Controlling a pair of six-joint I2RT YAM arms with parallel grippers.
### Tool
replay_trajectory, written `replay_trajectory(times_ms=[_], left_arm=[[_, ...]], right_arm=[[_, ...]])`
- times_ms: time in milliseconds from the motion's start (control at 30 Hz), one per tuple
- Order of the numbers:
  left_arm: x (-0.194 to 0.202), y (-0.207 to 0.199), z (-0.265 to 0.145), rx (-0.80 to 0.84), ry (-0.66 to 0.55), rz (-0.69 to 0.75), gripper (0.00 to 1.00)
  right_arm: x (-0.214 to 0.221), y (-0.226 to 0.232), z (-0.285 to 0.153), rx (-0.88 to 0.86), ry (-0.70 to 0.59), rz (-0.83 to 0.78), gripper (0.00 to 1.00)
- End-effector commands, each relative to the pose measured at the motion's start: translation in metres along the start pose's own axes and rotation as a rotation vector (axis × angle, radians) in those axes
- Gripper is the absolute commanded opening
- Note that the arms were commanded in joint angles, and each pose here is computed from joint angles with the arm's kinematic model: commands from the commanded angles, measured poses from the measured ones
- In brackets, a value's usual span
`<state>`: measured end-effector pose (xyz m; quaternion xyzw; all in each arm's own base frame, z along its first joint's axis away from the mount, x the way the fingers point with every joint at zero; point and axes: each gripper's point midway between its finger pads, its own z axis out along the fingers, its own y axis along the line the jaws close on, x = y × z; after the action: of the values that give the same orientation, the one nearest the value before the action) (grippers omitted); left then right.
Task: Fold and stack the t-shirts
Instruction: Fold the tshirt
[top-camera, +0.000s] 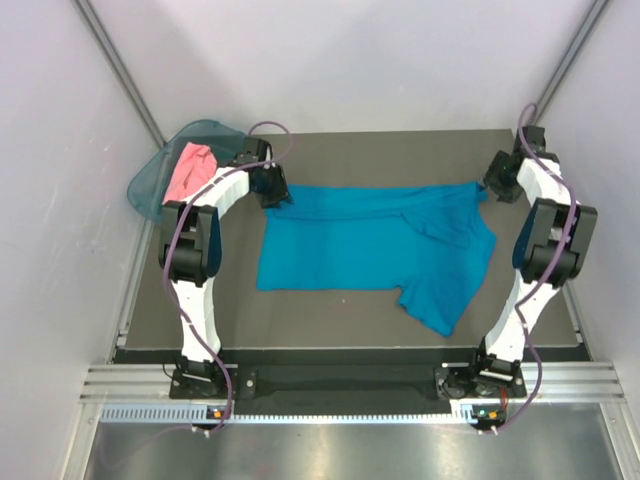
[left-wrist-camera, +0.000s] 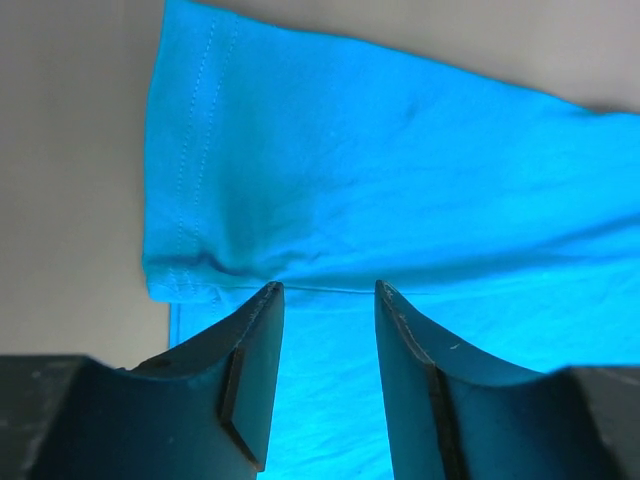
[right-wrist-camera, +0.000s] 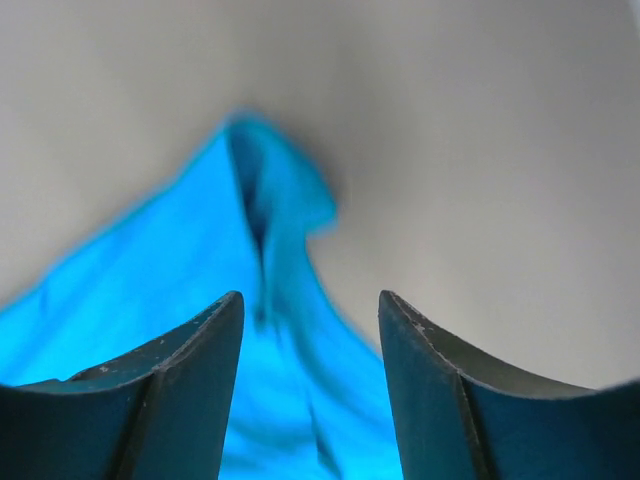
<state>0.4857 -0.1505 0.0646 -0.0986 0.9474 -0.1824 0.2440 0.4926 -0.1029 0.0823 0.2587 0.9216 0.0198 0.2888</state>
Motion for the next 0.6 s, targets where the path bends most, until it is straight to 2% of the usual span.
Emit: replay_trajectory(times_ms=[0,67,100,200,233,267,333,400,567], left_arm=[[-0.024,-0.02,-0.025,0.062,-0.076,-0.01,0.46],[-0.017,-0.02,-0.024,0.064,-0.056,-0.028,0.44],[-0.016,-0.022,-0.025,0.071,-0.053,-0.029,0.44],[-0.006,-0.033,-0.027,0.085,-0.041,0.003,0.42],[-0.004,-0.037,-0.028,0.089,-0.039,0.015,0.42],[0.0,-0.039,-0.028,0.091,-0.032,0.022,0.42],[0.006,-0.049,-0.034,0.103,-0.028,0.037,0.42],[0.016,-0.056,-0.039,0.113,-0.019,0.05,0.42],[0.038,-0.058,-0.046,0.119,0.015,0.054,0.42]], right_arm=[[0.02,0.008,-0.047,-0.057,0.011,0.026,0.54],[0.029,0.023,-0.061,-0.151,0.006,0.028,0.5],[0.052,0.025,-0.057,-0.17,0.054,0.029,0.47],[0.094,0.055,-0.064,-0.286,0.14,-0.042,0.44],[0.111,0.071,-0.067,-0.308,0.163,-0.111,0.43],[0.116,0.082,-0.071,-0.326,0.148,-0.153,0.42],[0.143,0.105,-0.073,-0.328,0.154,-0.296,0.35],[0.151,0.12,-0.072,-0.327,0.151,-0.377,0.29],[0.16,0.146,-0.057,-0.268,0.143,-0.47,0.28]])
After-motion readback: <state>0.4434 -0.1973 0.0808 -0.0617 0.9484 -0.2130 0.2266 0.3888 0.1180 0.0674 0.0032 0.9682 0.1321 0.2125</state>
